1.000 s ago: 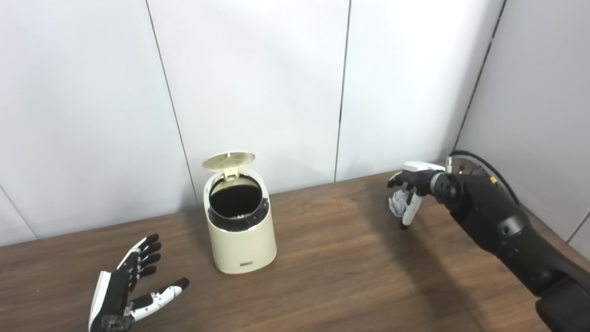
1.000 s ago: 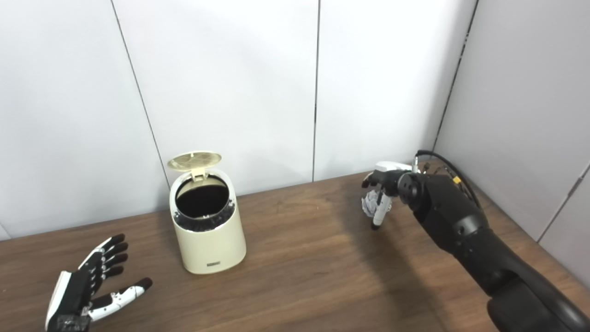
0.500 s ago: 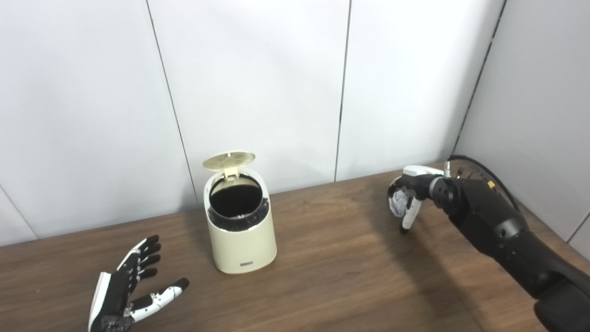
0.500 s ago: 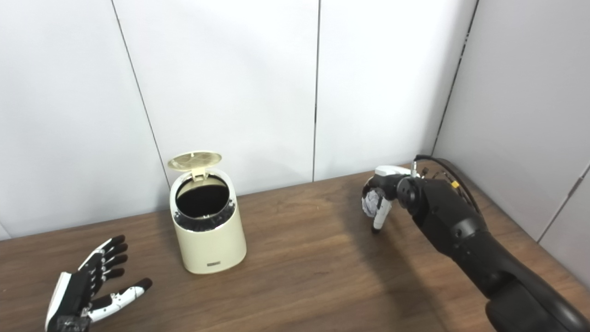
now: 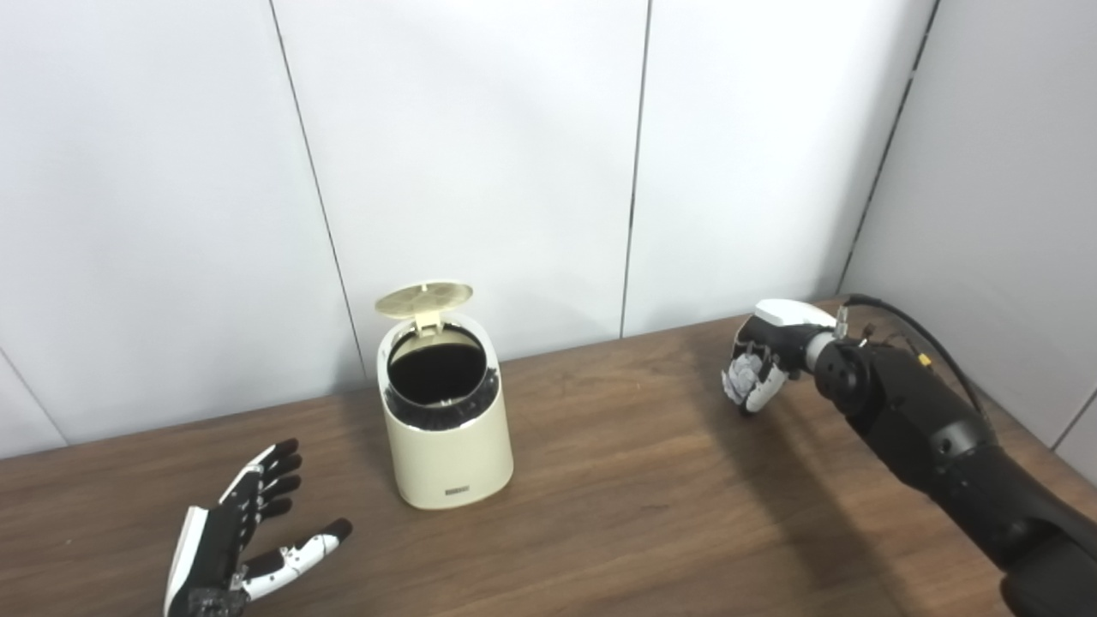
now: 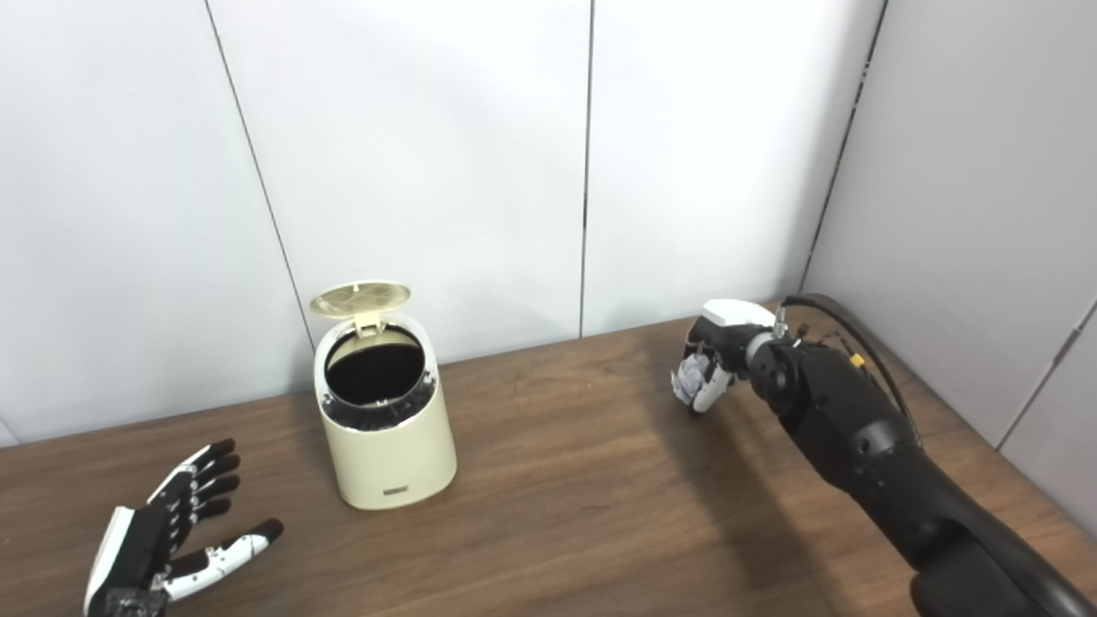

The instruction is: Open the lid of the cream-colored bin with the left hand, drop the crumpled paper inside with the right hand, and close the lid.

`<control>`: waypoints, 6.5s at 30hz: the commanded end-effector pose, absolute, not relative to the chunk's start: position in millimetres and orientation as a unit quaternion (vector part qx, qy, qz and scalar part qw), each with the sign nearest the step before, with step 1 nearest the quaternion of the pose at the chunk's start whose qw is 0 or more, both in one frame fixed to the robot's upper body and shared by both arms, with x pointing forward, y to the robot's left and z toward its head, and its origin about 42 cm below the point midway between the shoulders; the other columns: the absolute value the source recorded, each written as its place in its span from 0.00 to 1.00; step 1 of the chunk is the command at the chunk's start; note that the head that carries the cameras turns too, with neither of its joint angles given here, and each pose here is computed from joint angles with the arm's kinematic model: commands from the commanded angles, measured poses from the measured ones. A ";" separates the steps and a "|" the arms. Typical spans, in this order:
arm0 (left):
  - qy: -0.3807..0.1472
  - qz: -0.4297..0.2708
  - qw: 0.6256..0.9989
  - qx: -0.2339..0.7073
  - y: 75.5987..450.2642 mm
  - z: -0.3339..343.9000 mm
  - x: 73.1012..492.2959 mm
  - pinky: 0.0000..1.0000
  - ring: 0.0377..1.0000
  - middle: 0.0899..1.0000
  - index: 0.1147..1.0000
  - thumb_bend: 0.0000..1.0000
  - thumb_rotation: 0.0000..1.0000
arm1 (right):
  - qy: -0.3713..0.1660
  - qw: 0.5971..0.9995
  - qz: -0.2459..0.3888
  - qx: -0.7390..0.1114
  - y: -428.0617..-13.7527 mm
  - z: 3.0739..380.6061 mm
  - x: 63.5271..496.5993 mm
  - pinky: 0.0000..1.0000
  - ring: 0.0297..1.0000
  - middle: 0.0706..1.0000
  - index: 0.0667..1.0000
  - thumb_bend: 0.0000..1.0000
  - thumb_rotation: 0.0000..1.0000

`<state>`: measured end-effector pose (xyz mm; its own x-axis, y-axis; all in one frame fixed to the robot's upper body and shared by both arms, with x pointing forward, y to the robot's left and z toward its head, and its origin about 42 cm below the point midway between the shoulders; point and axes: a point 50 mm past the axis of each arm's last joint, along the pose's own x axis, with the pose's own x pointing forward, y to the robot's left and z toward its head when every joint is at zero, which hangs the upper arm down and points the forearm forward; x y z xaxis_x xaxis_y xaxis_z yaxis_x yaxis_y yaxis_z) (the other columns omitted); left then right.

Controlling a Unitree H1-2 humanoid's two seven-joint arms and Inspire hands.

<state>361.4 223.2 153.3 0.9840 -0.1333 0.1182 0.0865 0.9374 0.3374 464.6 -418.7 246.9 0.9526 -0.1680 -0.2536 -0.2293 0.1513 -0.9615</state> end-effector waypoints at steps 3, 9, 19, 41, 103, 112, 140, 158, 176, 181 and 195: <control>-0.110 -0.054 0.977 0.174 223.0 174.5 366.6 0.80 0.82 0.84 0.89 0.67 0.06 | 0.094 0.744 -0.021 -0.661 -422.0 284.8 469.6 0.34 0.39 0.45 0.48 0.50 0.00; -0.109 -0.055 0.978 0.170 222.0 173.8 367.1 0.79 0.82 0.84 0.89 0.68 0.06 | 0.071 0.747 -0.034 -0.660 -405.8 303.9 464.2 0.39 0.42 0.46 0.46 0.50 0.00; -0.107 -0.058 0.979 0.163 216.0 172.2 367.6 0.75 0.81 0.84 0.89 0.68 0.04 | -0.007 0.743 -0.012 -0.669 -373.3 344.1 452.6 0.34 0.39 0.44 0.47 0.50 0.00; -0.107 -0.066 0.980 0.157 200.6 163.7 370.5 0.77 0.81 0.84 0.89 0.69 0.08 | -0.116 0.778 0.011 -0.618 -288.1 389.9 447.1 0.40 0.41 0.48 0.44 0.50 0.00; -0.124 -0.060 0.978 0.154 167.2 168.2 379.6 0.69 0.81 0.85 0.89 0.73 0.16 | -0.173 0.837 0.062 -0.516 -155.9 365.3 439.7 0.38 0.39 0.46 0.45 0.50 0.00; -0.126 -0.058 0.978 0.153 165.9 169.1 380.3 0.69 0.81 0.85 0.89 0.72 0.16 | -0.158 0.835 0.073 -0.523 -151.8 352.6 440.9 0.34 0.40 0.46 0.45 0.50 0.00; -0.125 -0.061 0.979 0.150 162.7 168.1 380.2 0.69 0.80 0.85 0.89 0.73 0.17 | -0.121 0.800 0.101 -0.579 -144.3 337.2 441.0 0.33 0.37 0.47 0.51 0.51 0.00; -0.123 -0.063 0.978 0.156 163.5 168.1 379.9 0.70 0.81 0.85 0.88 0.74 0.18 | -0.095 0.791 0.110 -0.594 -144.4 336.5 439.9 0.50 0.62 0.73 0.71 0.91 0.04; -0.123 -0.063 0.978 0.155 164.1 169.3 379.2 0.71 0.81 0.85 0.87 0.73 0.16 | -0.095 0.787 0.120 -0.597 -144.0 336.6 437.1 0.54 0.71 0.80 0.78 0.91 0.07; -0.124 -0.063 0.977 0.160 164.5 169.2 379.7 0.69 0.80 0.85 0.87 0.73 0.17 | -0.100 0.786 0.123 -0.597 -143.2 337.4 435.8 0.56 0.77 0.87 0.85 0.91 0.09; -0.123 -0.064 0.978 0.158 164.2 168.6 380.7 0.71 0.81 0.85 0.88 0.73 0.17 | -0.105 0.784 0.126 -0.598 -145.2 339.4 435.6 0.54 0.75 0.85 0.82 0.92 0.10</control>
